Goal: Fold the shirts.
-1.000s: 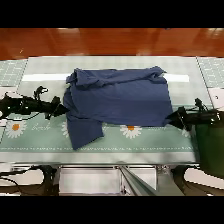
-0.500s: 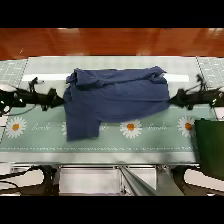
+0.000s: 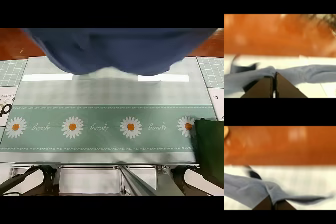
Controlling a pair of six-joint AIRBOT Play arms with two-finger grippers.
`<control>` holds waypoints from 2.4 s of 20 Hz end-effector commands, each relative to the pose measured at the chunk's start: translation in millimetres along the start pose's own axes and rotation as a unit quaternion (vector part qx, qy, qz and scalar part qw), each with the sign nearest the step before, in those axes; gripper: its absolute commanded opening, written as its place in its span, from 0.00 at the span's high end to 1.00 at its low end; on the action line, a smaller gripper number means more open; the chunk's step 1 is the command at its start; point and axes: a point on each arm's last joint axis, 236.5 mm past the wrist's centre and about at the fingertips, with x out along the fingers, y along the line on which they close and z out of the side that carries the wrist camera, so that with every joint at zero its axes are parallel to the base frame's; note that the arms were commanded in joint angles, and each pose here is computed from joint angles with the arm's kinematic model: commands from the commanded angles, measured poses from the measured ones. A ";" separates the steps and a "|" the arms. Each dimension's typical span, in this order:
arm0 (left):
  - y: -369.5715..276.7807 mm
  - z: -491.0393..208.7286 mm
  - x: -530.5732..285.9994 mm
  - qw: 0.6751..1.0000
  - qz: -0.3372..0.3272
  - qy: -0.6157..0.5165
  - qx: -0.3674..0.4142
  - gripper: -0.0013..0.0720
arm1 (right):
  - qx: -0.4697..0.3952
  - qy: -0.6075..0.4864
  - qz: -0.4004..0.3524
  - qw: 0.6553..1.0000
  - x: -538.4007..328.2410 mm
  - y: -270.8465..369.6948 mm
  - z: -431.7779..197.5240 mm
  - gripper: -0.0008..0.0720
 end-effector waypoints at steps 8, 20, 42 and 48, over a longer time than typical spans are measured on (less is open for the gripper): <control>-140.8 51.0 -227.7 0.932 0.195 -0.175 0.249 0.95 | -0.176 -0.160 -0.115 0.964 -185.2 126.3 19.9 0.96; -82.6 -26.5 -258.5 0.938 0.289 -0.107 0.157 0.95 | -0.116 -0.082 -0.142 0.980 -185.7 108.0 -70.5 0.96; 265.8 -247.7 170.6 0.937 0.239 0.161 -0.195 0.95 | 0.274 0.182 -0.004 0.944 236.0 -204.1 -223.9 0.96; 261.3 -280.5 168.6 0.923 0.229 0.219 -0.217 0.94 | 0.275 0.210 -0.026 0.938 252.4 -215.1 -246.4 0.96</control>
